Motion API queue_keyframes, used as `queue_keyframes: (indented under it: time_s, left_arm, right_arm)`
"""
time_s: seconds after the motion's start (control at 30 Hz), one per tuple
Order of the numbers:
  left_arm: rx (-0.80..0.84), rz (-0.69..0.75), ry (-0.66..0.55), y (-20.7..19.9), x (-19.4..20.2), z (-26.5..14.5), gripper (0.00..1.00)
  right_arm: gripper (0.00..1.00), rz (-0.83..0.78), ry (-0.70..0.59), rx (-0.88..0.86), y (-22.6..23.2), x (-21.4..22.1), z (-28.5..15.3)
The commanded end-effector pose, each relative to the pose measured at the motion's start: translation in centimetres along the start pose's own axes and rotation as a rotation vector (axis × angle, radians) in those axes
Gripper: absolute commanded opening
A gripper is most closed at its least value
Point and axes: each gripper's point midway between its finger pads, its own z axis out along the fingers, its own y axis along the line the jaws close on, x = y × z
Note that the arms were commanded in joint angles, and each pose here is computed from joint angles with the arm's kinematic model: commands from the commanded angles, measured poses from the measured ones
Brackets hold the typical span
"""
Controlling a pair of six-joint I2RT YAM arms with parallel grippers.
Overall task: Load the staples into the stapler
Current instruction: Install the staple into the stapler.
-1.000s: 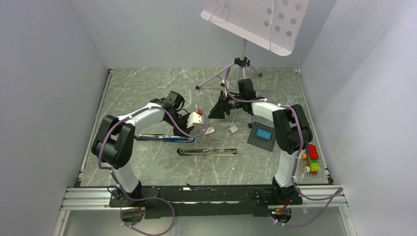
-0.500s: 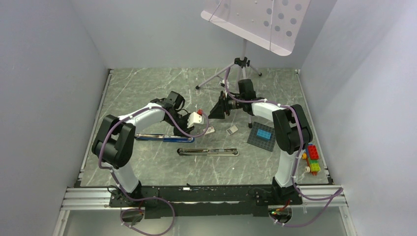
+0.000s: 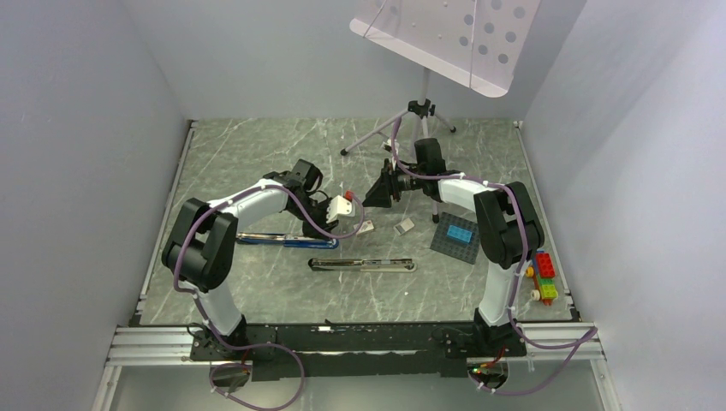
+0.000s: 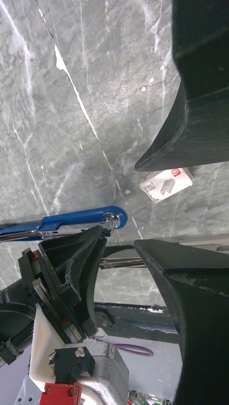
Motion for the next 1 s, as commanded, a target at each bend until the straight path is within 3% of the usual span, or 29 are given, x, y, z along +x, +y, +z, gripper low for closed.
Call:
queue_keyframes:
  time_s: [0.0,0.97]
  left_arm:
    - [0.016,0.021,-0.024,-0.2,-0.7,0.2,0.25]
    - [-0.026,-0.009,0.005,0.9,-0.4,0.3,0.24]
  right_arm:
    - [0.58,-0.064,-0.031,-0.013,0.5,-1.3,-0.3]
    - [0.58,-0.038,-0.03,-0.015,0.9,-1.0,-0.4]
